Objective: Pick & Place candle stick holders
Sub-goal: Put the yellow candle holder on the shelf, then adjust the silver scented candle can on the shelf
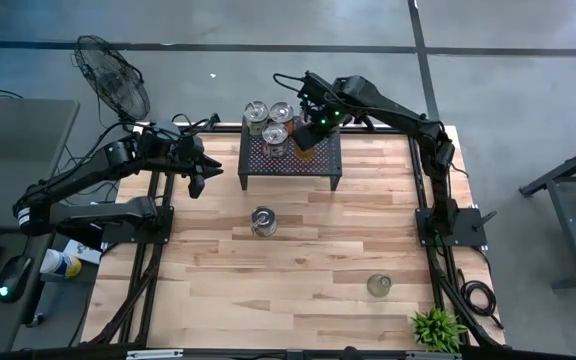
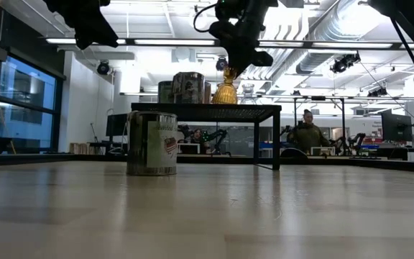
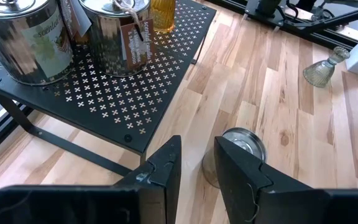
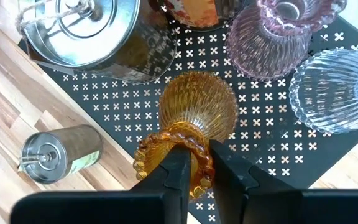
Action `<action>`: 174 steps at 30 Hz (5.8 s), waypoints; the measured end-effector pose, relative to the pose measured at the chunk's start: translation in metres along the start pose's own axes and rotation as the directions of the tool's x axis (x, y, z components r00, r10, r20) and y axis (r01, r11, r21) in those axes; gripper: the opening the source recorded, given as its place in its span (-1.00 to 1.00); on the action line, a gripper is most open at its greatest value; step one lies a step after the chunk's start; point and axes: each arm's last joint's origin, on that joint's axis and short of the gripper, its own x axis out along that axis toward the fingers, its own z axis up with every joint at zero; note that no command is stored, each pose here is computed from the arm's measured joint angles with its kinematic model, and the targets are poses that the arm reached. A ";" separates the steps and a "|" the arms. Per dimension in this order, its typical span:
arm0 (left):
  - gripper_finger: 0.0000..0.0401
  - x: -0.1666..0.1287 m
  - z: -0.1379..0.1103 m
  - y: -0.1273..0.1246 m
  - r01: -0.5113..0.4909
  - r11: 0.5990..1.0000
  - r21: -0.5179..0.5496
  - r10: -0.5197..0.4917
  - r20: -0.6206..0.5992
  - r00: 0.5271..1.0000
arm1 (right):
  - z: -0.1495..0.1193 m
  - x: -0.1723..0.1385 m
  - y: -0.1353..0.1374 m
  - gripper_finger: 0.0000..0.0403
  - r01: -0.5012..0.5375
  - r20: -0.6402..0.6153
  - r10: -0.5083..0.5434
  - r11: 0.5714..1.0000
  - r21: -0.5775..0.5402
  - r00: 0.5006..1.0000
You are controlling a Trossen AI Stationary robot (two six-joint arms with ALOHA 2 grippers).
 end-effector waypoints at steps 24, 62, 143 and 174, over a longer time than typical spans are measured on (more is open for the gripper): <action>-0.54 0.000 0.000 0.000 0.000 1.000 0.011 0.000 0.000 1.000 | 0.000 0.000 0.000 -0.71 0.000 -0.006 0.000 1.000 -0.015 1.000; -0.54 0.000 -0.003 0.000 -0.002 1.000 0.012 0.003 -0.030 1.000 | 0.004 -0.032 0.003 -0.89 0.001 0.199 0.007 0.999 -0.038 0.980; -0.54 0.000 -0.003 0.001 -0.024 1.000 0.013 0.024 -0.028 0.999 | -0.130 0.090 -0.014 -1.00 0.024 0.653 0.149 0.968 -0.249 0.742; -0.54 0.013 0.007 0.004 -0.077 0.997 -0.007 0.077 0.017 0.997 | -0.140 0.049 -0.019 -1.00 -0.027 0.656 0.183 0.970 -0.241 0.732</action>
